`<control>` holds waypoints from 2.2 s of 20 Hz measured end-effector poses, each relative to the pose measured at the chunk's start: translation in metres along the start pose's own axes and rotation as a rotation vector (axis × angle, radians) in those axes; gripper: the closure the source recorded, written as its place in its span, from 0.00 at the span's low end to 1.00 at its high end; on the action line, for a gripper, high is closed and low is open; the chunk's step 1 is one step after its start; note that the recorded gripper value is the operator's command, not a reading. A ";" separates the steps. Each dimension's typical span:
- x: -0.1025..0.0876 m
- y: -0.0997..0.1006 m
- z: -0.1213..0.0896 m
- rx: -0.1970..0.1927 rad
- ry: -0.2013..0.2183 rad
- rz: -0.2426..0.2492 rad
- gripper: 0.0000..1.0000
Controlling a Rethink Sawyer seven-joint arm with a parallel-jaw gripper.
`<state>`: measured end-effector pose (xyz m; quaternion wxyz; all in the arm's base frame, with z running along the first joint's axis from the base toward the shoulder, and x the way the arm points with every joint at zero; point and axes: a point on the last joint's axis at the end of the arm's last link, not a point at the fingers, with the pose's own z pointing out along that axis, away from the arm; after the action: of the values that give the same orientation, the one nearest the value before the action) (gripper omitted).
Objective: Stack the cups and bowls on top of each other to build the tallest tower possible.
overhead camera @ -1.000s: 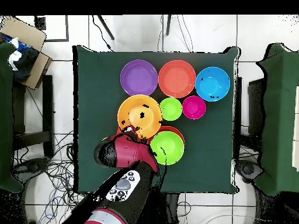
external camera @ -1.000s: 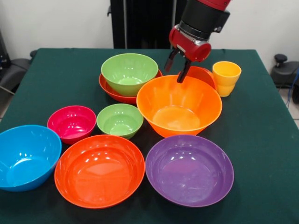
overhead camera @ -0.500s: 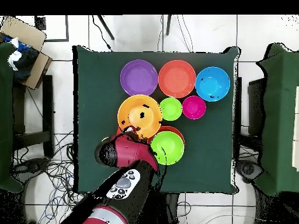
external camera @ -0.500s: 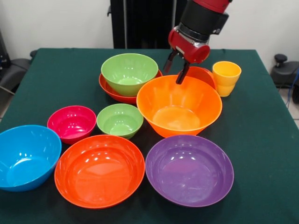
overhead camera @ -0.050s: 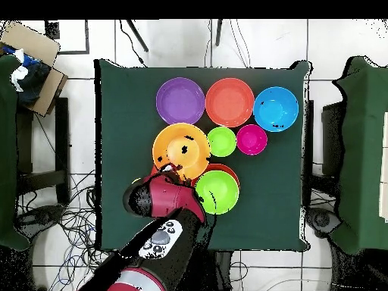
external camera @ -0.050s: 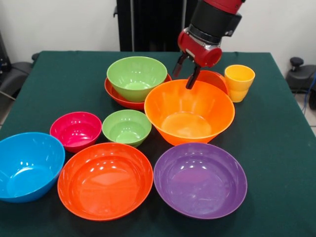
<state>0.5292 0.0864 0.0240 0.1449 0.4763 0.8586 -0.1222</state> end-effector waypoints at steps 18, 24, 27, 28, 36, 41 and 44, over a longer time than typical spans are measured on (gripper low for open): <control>0.002 -0.006 0.035 0.026 -0.029 -0.030 0.00; 0.001 -0.006 0.041 0.030 -0.036 -0.036 0.00; 0.000 -0.005 0.041 0.029 -0.038 -0.036 0.00; 0.000 -0.005 0.041 0.029 -0.038 -0.036 0.00; -0.002 -0.003 0.038 0.022 -0.040 -0.033 0.00; -0.015 0.011 0.006 0.007 -0.025 -0.002 0.00; -0.022 0.017 -0.014 0.007 -0.005 0.020 0.00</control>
<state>0.5534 0.0830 0.0440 0.1465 0.4853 0.8529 -0.1248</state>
